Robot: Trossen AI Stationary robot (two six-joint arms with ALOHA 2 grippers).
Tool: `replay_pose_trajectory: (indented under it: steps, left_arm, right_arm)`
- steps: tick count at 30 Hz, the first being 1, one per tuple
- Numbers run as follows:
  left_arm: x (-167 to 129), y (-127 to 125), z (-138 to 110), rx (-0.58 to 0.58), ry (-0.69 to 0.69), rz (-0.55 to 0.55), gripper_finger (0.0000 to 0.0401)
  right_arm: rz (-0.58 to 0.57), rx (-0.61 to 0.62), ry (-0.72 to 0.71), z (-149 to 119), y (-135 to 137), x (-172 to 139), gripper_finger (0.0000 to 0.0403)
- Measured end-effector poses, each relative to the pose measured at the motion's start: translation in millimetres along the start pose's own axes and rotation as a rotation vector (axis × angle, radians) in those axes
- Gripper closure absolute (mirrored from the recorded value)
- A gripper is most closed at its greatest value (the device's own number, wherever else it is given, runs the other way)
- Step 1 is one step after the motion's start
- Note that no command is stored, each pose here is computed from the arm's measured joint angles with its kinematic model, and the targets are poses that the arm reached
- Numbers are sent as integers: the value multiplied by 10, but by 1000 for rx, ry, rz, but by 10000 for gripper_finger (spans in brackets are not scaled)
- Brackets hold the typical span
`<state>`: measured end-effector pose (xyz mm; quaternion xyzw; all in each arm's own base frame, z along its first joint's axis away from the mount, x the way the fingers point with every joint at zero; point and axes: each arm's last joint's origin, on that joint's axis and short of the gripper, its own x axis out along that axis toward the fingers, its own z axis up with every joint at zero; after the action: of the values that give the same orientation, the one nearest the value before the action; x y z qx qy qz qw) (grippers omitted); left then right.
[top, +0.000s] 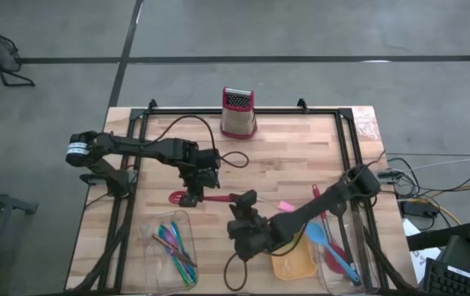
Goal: Pick & Place Kitchen Items
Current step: Put the red serving spoon into the right transparent bin
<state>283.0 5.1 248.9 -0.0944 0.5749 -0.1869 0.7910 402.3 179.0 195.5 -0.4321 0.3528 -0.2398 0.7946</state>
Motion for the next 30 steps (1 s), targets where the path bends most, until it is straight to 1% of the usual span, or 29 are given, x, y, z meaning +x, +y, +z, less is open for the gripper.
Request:
replay_pose_trajectory:
  steps: [3, 7, 14, 17, 21, 23, 25, 30]
  left_arm:
    - [0, 0, 0, -1, 0, 0, 354]
    - [-1, 0, 0, -2, 0, 0, 354]
    - [-1, -2, -4, -4, 4, -5, 353]
    - [-2, -10, -7, -10, 2, -39, 353]
    - [-1, -15, -12, -22, 6, -50, 353]
    - [-2, -14, -17, -28, 11, -49, 353]
    - [-2, -15, -17, -31, 12, -50, 353]
    - [-2, -17, -18, -24, 11, -57, 353]
  right_arm:
    - [0, -14, 7, 37, 21, 16, 177]
    - [3, -22, 7, 45, 9, 12, 210]
    - [0, -40, 7, 46, -8, 4, 291]
    - [4, -51, 7, 45, -8, 2, 329]
    - [14, -60, 2, 48, -2, -6, 362]
    - [11, -56, 3, 49, -7, -2, 366]
    - [10, -53, 3, 49, -7, -2, 358]
    - [6, -30, 7, 45, -14, 11, 313]
